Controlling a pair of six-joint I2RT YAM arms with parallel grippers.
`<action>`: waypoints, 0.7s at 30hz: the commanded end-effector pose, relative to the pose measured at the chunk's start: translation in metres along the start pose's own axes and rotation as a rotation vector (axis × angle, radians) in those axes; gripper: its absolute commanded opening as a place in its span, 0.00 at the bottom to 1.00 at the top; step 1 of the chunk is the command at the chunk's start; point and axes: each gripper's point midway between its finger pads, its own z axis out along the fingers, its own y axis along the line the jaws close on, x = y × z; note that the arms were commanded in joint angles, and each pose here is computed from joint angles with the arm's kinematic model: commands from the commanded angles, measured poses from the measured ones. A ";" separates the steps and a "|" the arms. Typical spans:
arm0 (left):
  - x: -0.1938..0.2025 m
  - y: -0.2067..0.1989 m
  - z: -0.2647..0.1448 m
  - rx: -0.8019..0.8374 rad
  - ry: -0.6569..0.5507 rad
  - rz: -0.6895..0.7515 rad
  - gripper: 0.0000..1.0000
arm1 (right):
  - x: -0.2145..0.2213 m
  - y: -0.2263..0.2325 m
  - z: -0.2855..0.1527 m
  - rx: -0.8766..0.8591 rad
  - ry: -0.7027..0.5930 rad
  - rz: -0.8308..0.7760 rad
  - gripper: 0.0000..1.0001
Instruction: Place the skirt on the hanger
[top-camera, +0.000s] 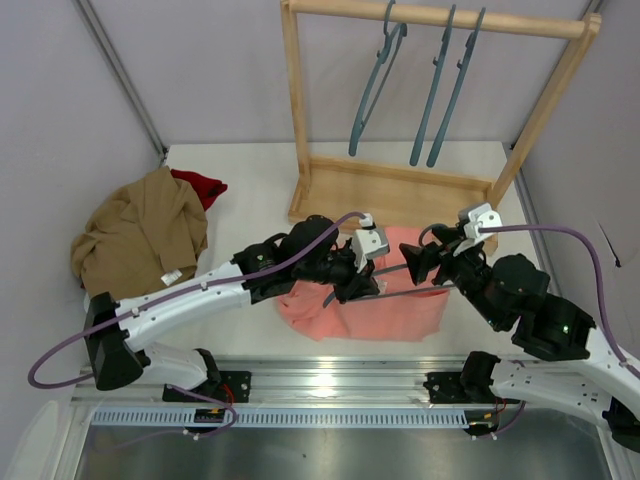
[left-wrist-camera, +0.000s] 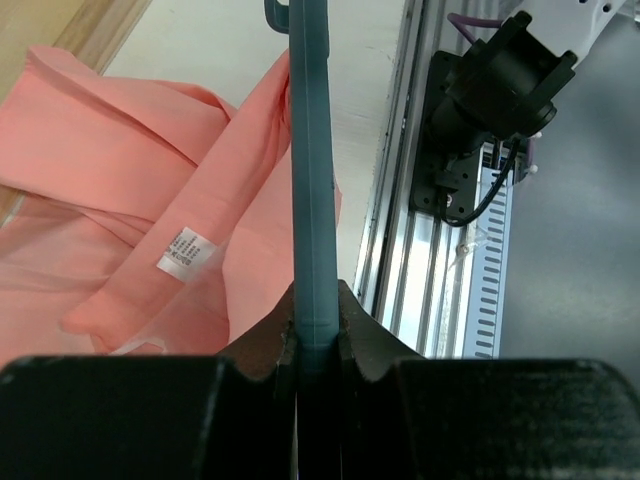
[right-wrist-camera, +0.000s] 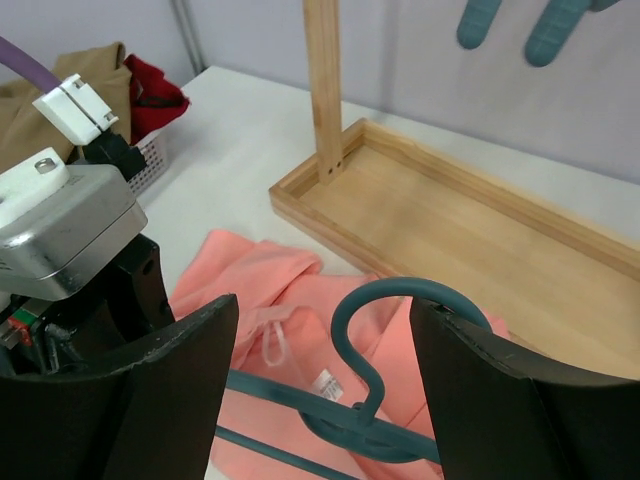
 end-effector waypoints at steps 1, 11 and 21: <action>-0.041 -0.015 -0.003 0.087 -0.099 0.105 0.01 | -0.032 -0.019 -0.010 0.074 -0.122 0.017 0.76; -0.047 -0.007 0.005 0.071 -0.073 0.161 0.02 | -0.032 -0.031 -0.021 0.091 -0.092 -0.096 0.76; -0.044 -0.011 -0.009 0.067 -0.070 0.163 0.02 | -0.014 -0.044 -0.019 0.175 -0.023 -0.132 0.76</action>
